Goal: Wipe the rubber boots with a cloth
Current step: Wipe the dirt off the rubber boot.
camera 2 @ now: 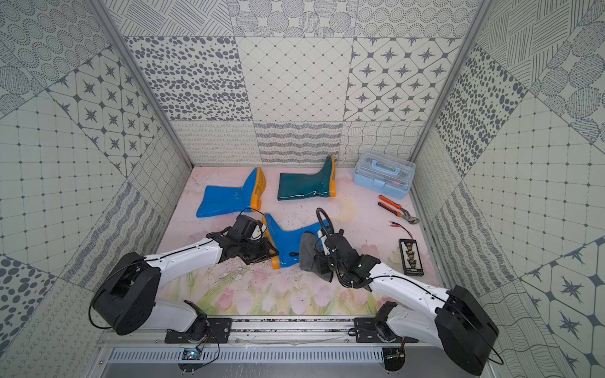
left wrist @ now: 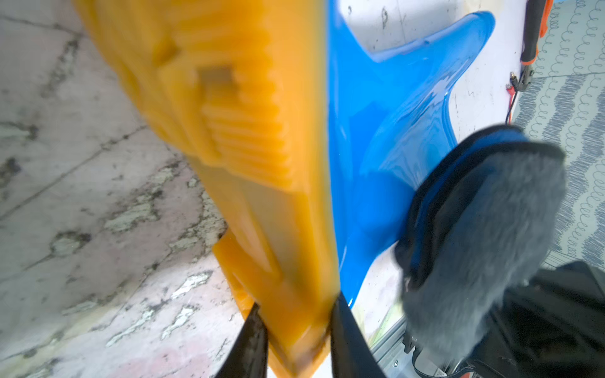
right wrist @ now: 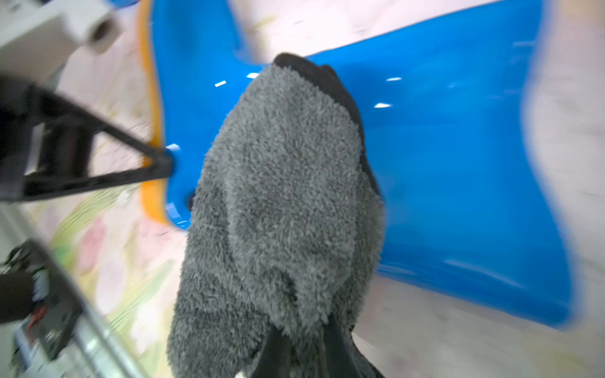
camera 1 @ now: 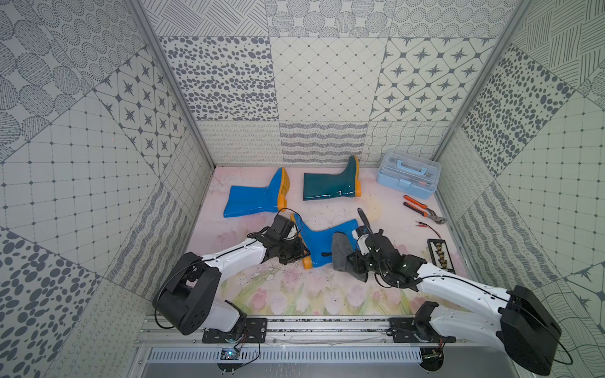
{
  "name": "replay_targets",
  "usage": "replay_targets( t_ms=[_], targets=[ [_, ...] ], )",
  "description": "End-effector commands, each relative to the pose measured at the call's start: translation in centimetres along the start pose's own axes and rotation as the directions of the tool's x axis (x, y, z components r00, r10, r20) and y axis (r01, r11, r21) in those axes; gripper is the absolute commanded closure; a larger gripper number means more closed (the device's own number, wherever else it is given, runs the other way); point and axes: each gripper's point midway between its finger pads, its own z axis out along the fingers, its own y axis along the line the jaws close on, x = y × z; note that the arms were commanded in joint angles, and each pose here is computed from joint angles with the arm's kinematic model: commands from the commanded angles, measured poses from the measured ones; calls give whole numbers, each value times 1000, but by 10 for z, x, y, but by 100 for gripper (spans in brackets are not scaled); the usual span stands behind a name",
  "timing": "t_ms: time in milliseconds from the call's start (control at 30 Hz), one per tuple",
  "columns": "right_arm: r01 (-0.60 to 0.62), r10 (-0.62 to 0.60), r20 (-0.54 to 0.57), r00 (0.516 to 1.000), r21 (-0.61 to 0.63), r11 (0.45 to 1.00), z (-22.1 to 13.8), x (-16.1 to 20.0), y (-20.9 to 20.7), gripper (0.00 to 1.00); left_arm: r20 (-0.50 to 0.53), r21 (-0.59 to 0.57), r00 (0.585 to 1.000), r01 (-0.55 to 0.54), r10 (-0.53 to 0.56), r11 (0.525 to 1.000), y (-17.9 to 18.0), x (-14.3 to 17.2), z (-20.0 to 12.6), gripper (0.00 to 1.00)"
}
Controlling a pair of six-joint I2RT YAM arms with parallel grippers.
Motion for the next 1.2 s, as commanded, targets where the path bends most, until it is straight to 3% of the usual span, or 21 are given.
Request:
replay_targets(
  t_ms=[0,133,233,367,500,633,800,1000,1167],
  targets=[
    [-40,36,48,998,102,994,-22,-3,-35,100,-47,-233,999,16,-27,972,57,21,4,100],
    [-5,5,62,998,-2,1000,-37,-24,-5,100,-37,-228,999,14,-23,973,55,19,2,100],
    [95,-91,43,995,-115,989,-34,-25,46,100,-40,-232,999,10,-20,973,54,18,3,100],
    [298,-317,-35,948,-257,919,-15,16,123,100,-43,-226,999,13,-24,974,52,16,6,100],
    [297,-351,-147,925,-299,907,23,60,142,100,-50,-212,998,16,-27,977,50,16,9,100],
    [235,-273,-224,935,-183,955,49,71,111,100,-69,-215,997,18,-33,977,52,21,10,100],
    [34,-22,-263,965,42,999,47,56,41,100,-75,-250,997,4,-23,968,61,25,6,100],
    [-200,229,-149,962,188,962,14,37,-33,100,-83,-264,996,-6,-17,964,64,25,6,100],
    [-292,338,-158,928,259,921,1,41,-76,100,-89,-266,996,-21,-3,964,63,24,7,100]
  ],
)
